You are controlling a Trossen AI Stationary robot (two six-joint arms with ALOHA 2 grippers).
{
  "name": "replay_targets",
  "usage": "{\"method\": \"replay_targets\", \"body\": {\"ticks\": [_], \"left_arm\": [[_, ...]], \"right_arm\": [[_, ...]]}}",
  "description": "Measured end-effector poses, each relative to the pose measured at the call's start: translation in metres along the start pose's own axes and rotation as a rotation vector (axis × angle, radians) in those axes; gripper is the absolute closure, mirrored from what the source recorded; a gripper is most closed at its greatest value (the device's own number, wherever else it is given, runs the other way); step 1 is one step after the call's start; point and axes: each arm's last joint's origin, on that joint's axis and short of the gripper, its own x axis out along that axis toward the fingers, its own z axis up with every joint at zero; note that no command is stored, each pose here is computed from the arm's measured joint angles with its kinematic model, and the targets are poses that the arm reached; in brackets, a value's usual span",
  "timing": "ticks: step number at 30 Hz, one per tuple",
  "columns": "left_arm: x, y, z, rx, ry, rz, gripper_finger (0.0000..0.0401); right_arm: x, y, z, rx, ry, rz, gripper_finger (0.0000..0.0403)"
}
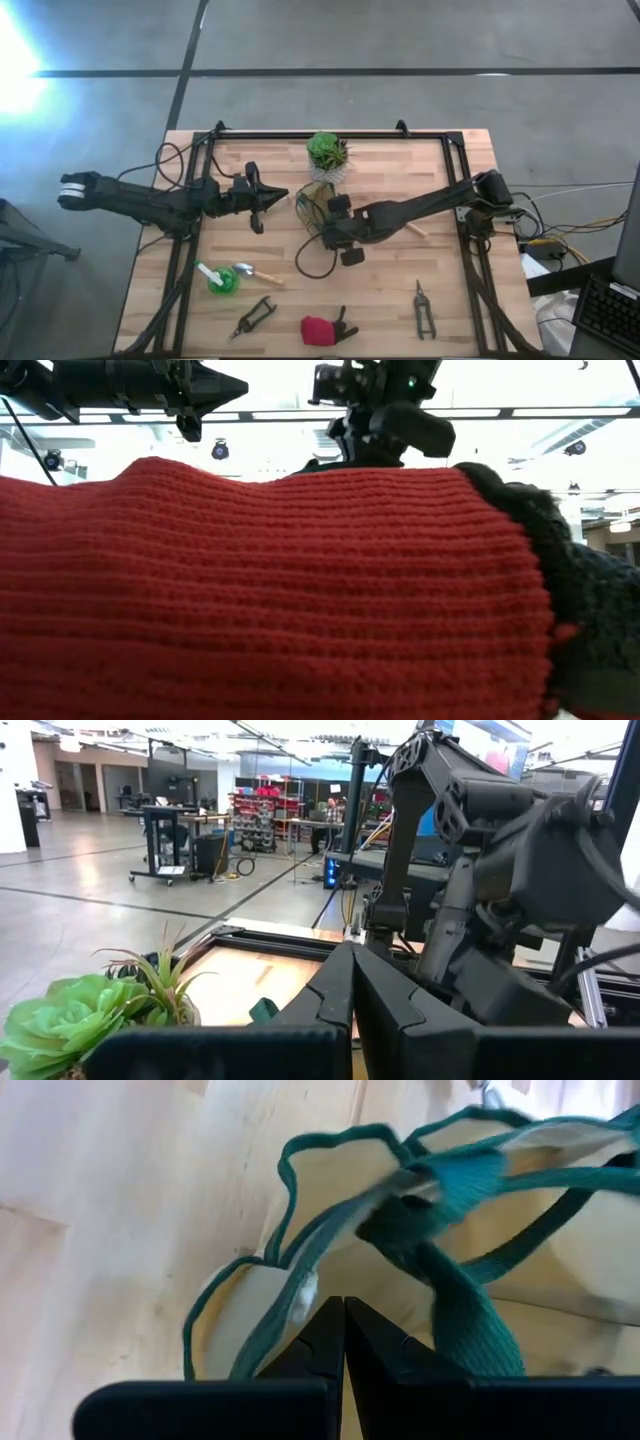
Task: Pick & Place Garden tools in Gardening bag
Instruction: Prepare the gardening bag
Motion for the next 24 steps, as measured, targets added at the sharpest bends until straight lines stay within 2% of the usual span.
{"method": "replay_targets", "body": {"ticks": [3, 9, 14, 24], "left_arm": [[0.000, 0.000, 0.000, 0.000, 0.000, 0.000, 0.0392], [0.000, 0.000, 0.000, 0.000, 0.001, 0.000, 0.0392], [0.000, 0.000, 0.000, 0.000, 0.001, 0.000, 0.0392], [0.000, 0.000, 0.000, 0.000, 0.002, 0.000, 0.0392]], "right_arm": [[0.003, 0.000, 0.001, 0.002, -0.004, -0.023, 0.0395], [0.002, -0.004, 0.002, 0.011, 0.005, -0.153, 0.0395], [0.000, -0.008, 0.002, 0.035, 0.026, -0.313, 0.0395], [-0.012, -0.015, 0.007, 0.088, -0.041, -0.381, 0.0395]]}}
